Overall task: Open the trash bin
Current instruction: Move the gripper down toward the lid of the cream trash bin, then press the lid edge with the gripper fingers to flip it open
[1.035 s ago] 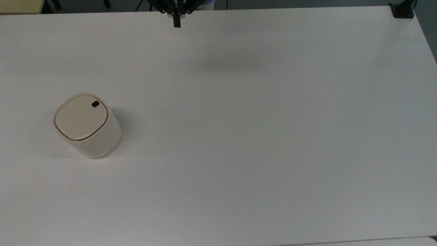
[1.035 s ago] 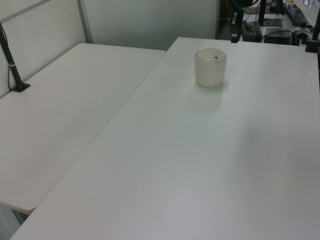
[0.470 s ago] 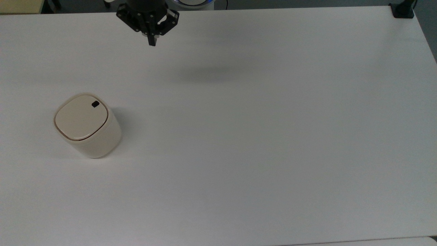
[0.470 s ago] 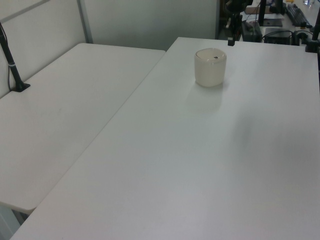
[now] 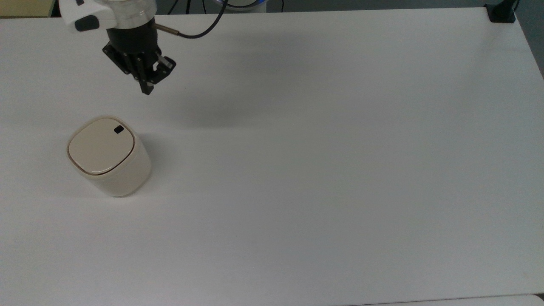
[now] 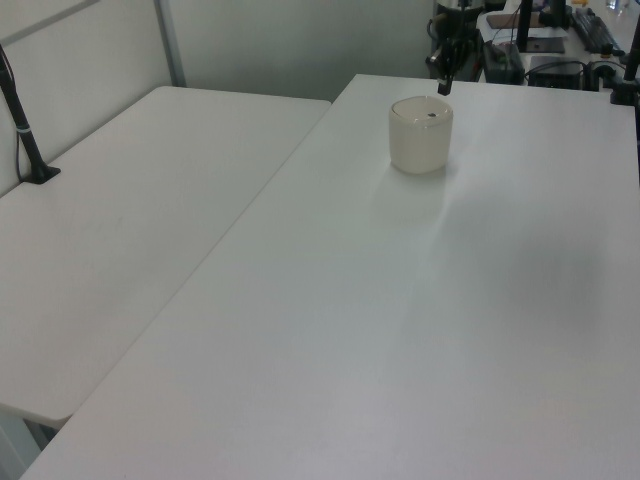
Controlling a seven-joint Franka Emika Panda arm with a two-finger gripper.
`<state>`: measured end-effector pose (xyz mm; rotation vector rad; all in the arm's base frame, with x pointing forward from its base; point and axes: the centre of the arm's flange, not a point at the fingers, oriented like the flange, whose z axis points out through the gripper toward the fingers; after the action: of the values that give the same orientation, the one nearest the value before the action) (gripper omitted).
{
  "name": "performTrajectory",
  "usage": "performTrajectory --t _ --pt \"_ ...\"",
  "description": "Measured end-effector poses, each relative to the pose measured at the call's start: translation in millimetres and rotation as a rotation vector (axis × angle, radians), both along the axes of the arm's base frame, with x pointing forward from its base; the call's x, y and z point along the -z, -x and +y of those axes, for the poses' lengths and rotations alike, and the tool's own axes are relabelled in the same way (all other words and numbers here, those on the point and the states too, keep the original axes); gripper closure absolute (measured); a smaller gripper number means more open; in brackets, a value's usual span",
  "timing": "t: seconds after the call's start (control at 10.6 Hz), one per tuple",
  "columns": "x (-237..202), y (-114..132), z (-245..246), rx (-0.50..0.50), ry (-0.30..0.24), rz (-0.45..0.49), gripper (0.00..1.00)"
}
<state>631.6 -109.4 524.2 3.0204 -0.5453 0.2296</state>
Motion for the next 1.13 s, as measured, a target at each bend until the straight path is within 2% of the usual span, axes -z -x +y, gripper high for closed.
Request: performTrajectory --t 0.47,0.75,1.13 --pt "40.9 -25.9 -58.8 0.180 0.031 -0.142 0.99" --pt "68.4 -35.0 -62.8 0.190 0.045 -0.134 0.99" --pt "81.1 -38.2 -62.9 0.182 0.061 -0.114 0.99"
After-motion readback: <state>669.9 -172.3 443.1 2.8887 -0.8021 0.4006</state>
